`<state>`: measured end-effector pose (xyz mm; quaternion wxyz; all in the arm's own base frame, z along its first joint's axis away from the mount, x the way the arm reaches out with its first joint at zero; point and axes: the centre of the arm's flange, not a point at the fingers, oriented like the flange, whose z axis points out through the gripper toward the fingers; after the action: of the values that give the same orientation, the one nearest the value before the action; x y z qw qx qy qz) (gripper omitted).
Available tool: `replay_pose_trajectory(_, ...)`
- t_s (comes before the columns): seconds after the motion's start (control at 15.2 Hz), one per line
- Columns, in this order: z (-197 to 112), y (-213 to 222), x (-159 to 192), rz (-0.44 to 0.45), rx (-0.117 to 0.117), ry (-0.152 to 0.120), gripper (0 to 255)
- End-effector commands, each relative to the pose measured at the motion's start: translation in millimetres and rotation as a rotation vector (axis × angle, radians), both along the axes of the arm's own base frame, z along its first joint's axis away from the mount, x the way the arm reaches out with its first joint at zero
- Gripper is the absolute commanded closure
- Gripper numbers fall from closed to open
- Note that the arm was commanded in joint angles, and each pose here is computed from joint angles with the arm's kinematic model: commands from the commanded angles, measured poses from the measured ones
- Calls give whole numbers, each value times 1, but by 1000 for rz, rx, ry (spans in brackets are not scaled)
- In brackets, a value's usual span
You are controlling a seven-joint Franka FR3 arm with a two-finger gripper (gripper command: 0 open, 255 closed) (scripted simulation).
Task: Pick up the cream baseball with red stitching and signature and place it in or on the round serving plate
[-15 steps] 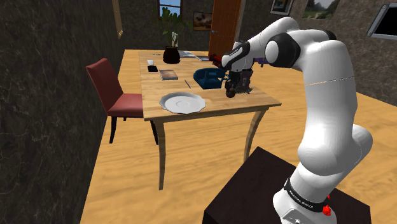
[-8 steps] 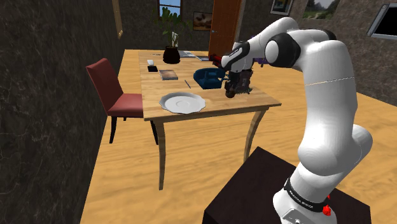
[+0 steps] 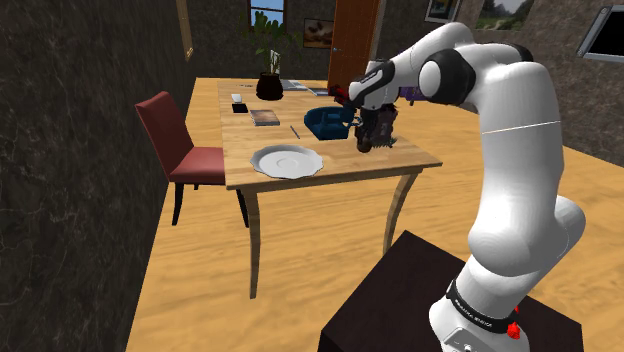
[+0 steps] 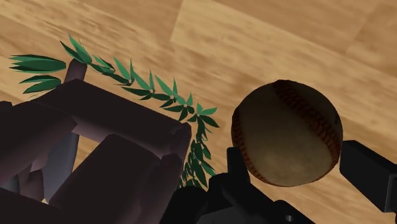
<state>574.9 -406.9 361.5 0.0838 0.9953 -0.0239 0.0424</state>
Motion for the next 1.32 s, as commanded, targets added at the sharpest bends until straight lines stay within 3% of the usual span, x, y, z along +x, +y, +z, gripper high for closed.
replay_pose_trajectory(0.0,11,1,1,0,0,0,255)
replay_pose_trajectory(0.66,60,1,0,0,0,0,255)
replay_pose_trajectory(1.25,62,111,45,0,0,0,255)
